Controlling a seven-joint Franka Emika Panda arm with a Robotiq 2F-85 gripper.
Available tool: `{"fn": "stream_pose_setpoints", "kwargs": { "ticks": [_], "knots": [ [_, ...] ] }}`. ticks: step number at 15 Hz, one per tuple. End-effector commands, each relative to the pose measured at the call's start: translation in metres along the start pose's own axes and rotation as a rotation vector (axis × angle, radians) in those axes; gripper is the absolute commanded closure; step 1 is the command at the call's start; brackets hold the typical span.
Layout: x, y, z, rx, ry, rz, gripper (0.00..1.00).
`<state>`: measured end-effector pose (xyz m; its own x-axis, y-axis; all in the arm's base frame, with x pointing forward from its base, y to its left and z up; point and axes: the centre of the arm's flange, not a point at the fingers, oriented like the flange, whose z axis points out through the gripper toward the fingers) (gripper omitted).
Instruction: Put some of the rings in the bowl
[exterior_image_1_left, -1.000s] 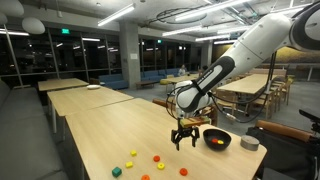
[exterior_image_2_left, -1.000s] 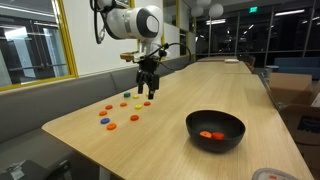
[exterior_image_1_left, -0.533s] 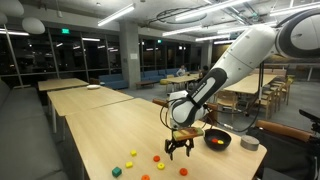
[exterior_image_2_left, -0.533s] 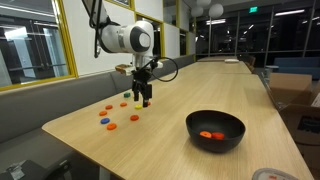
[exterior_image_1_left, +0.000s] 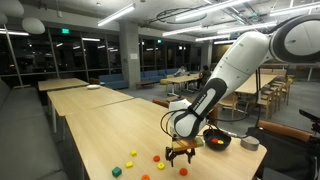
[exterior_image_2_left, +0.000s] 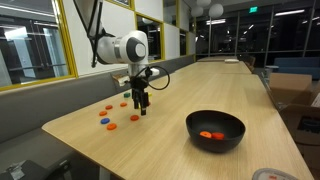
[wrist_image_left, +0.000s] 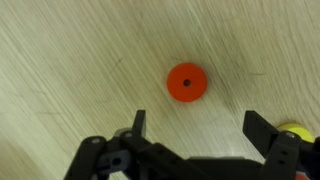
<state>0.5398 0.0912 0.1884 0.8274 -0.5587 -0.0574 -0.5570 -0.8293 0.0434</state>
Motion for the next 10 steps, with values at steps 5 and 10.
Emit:
{"fn": "stream_pose_setpoints", "kwargs": {
  "ticks": [5, 10],
  "knots": [
    [-0.019, 0.005, 0.005, 0.037, 0.082, 0.07, 0.0],
    [-0.029, 0.016, 0.013, 0.1, 0.107, 0.116, 0.0]
  ]
}}
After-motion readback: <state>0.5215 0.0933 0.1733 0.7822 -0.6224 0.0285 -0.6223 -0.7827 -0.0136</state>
